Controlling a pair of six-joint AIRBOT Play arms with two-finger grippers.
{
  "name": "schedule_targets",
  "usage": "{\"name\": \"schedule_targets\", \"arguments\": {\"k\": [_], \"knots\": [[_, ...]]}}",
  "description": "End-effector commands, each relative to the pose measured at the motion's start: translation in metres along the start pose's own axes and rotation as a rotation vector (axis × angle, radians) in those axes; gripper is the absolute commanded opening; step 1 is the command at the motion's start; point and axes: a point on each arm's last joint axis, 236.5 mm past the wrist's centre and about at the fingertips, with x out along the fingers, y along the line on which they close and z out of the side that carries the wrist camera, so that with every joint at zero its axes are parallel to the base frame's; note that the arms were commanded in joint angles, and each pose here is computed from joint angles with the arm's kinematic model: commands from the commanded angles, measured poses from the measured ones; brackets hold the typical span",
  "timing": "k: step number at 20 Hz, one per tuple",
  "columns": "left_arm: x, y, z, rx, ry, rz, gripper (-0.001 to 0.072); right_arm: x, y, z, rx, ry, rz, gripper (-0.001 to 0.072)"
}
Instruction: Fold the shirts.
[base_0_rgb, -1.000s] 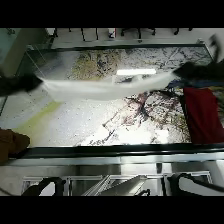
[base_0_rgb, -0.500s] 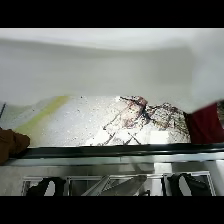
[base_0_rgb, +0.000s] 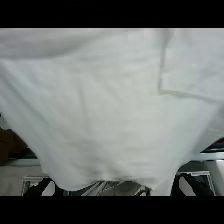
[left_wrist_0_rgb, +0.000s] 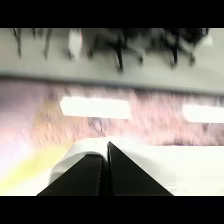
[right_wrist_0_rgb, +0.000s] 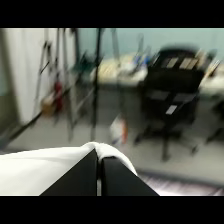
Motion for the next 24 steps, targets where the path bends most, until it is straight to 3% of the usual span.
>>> {"name": "schedule_targets", "arguments": {"k": [1,7,10,13,19,24], "knots": [[0.107,0.033,-0.123,-0.031,0.379,-0.01,0.0014,0.089,-0.005,-0.137,0.224,0.332,0.163,0.0021],[0.222,0.14,-0.338,-0.101,0.804,0.173,0.0015,0.196,-0.037,-0.403,0.535,0.691,0.066,0.002],[0.252,0.184,-0.38,-0.209,0.867,0.234,0.0015,0.221,-0.065,-0.467,0.63,0.704,-0.034,0.002],[0.287,0.201,-0.372,-0.233,0.852,0.243,0.0014,0.237,-0.106,-0.462,0.62,0.608,-0.136,0.002],[0.347,0.168,-0.3,-0.205,0.705,0.198,0.0014,0.242,-0.173,-0.402,0.586,0.464,-0.198,0.002],[0.351,0.128,-0.288,-0.155,0.717,0.145,0.0014,0.22,-0.183,-0.416,0.535,0.57,-0.178,0.002]]}}
